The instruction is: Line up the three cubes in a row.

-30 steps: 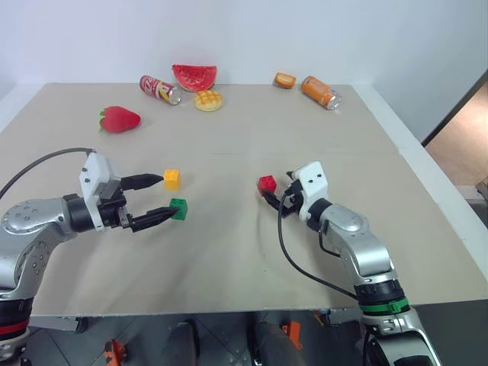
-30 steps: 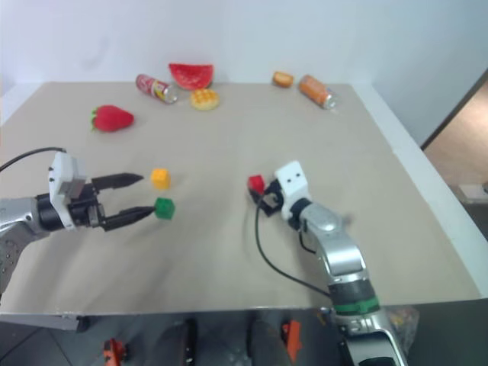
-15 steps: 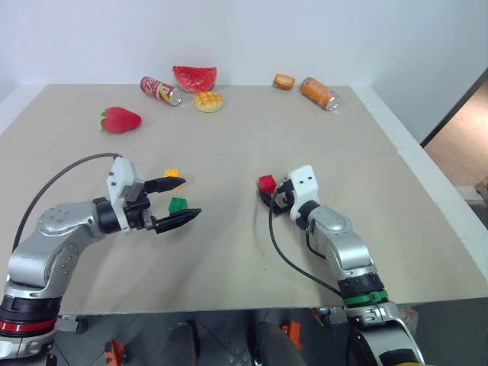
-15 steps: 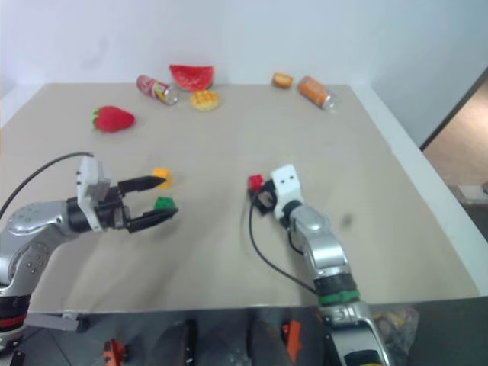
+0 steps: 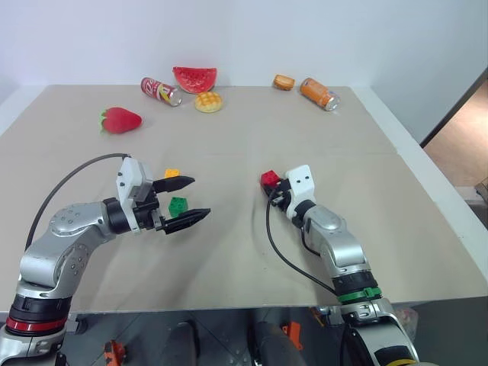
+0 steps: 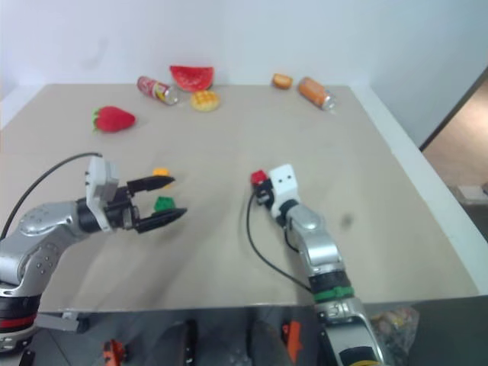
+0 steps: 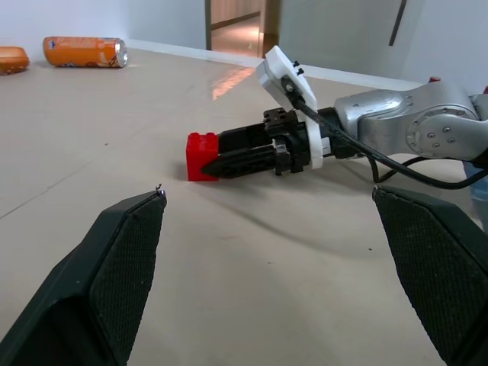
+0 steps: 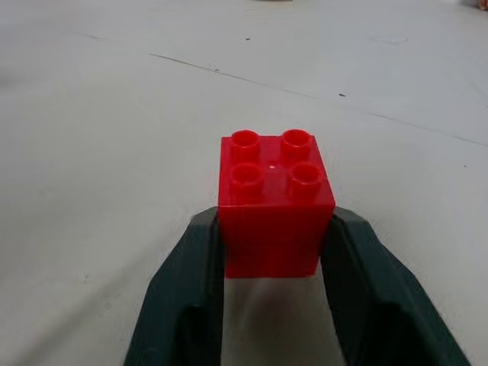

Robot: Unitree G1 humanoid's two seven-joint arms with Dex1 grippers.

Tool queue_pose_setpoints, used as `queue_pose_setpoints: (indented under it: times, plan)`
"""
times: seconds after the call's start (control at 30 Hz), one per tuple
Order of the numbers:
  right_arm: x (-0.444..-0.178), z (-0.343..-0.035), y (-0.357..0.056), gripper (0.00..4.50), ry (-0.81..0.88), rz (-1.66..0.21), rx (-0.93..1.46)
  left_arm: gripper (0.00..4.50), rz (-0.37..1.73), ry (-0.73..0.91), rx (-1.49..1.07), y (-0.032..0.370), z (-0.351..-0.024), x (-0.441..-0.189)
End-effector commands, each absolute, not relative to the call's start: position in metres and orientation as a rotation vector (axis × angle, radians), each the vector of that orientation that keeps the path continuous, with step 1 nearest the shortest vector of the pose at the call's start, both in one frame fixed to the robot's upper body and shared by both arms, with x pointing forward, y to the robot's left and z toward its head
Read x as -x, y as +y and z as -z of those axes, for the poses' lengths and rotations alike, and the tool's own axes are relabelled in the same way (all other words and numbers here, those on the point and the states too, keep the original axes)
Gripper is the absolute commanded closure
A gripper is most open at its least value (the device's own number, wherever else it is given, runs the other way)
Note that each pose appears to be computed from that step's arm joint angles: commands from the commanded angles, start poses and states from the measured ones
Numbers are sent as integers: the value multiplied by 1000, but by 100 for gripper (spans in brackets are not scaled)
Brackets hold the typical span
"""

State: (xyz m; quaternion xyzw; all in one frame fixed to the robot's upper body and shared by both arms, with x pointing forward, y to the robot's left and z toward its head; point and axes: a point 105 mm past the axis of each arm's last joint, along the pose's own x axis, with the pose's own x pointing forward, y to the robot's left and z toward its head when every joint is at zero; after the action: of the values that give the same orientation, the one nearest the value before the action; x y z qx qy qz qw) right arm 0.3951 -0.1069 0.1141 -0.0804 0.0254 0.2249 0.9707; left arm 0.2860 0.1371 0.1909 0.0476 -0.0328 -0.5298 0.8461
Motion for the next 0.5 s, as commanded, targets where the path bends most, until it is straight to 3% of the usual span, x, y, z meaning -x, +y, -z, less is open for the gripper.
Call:
queue_pose_setpoints:
  times: [0.03,0.13,0.27,0.4,0.5]
  plan:
    - [-399,-127,-107,330,3,-447,165,0,1109,-108,-116,138,-200,-282]
    - [-398,-127,-104,330,7,-469,169,0,1095,-105,-72,144,-200,-282]
    - [-382,-130,-95,330,1,-641,186,0,1131,-77,-33,156,-197,-275]
    - [-328,-134,-101,330,50,-1076,261,0,1184,39,-159,174,-181,-269]
    - [-312,-133,-110,330,122,-1225,288,0,1201,82,-178,184,-174,-272]
